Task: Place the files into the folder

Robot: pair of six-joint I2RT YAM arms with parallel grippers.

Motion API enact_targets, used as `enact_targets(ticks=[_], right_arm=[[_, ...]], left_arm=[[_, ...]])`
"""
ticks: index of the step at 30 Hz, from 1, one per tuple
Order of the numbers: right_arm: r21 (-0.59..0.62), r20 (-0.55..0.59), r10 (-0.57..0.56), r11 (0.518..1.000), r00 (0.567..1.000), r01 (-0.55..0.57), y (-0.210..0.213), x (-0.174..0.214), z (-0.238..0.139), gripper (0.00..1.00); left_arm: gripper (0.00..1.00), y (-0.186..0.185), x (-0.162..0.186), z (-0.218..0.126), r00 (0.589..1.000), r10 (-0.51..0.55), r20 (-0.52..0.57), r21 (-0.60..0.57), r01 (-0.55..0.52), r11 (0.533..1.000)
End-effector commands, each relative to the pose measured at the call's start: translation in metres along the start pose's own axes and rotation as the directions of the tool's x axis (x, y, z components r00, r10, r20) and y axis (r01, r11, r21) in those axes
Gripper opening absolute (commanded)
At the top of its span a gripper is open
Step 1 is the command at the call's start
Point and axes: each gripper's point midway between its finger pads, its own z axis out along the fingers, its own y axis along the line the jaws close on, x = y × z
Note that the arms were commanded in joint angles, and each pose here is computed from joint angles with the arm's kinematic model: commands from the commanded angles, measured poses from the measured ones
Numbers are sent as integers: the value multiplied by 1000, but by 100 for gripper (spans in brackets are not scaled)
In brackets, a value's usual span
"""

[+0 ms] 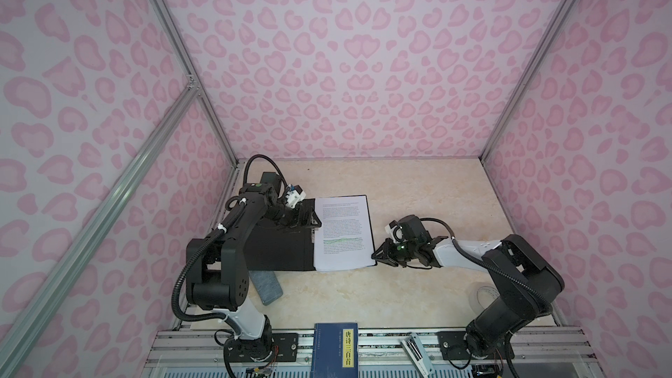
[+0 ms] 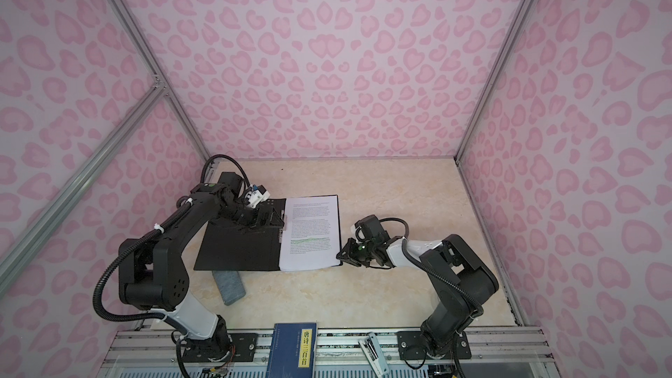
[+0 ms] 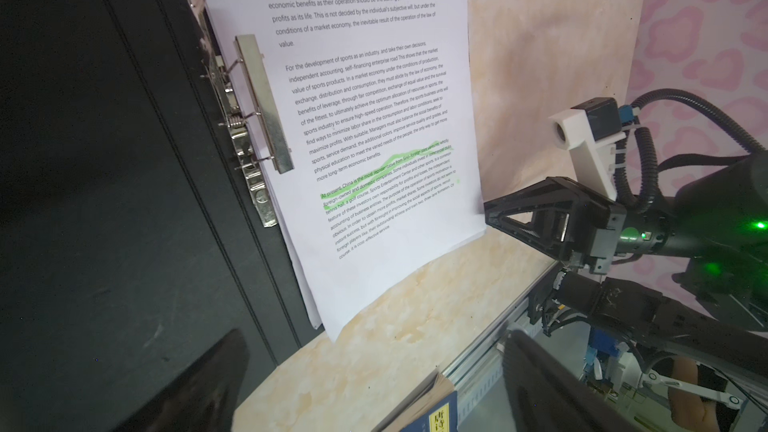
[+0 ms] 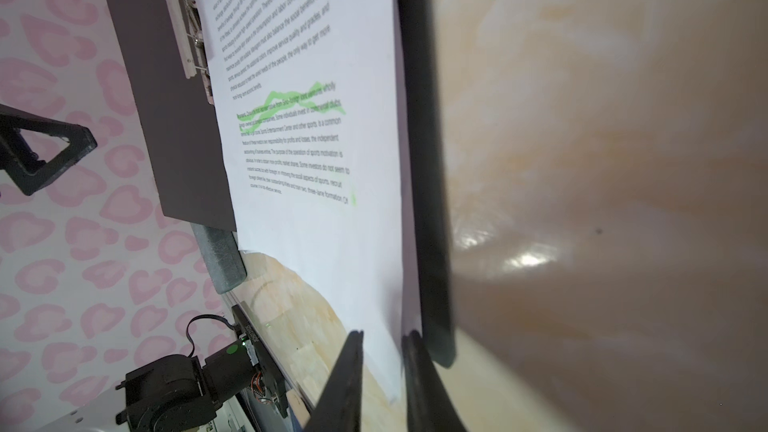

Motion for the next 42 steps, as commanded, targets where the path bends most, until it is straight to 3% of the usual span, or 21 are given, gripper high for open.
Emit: enact_targets(ticks=[1,16,30,38,42], right_arm=[[53,9,-22,998,1000,21,-6,0,-4,23],[34,-23,10,999,1000,-9,-10,5,9,24],[-22,-36,18,1000,999,-18,-2,8,13,6],[-34,-51,28,999,998,-29,-3,10,15,7],[-3,-51,24,1000,998,-24,-8,12,14,15]], left_arm=[[98,-4,1,-2,1000,2,-3,16,-2,1000],[99,-4,1,-2,1000,2,-4,14,-2,1000],[98,-5,1,-3,1000,3,-1,15,-3,1000],[99,-6,0,-5,1000,4,1,18,-4,1000],[99,-6,0,-5,1000,3,0,18,-3,1000]])
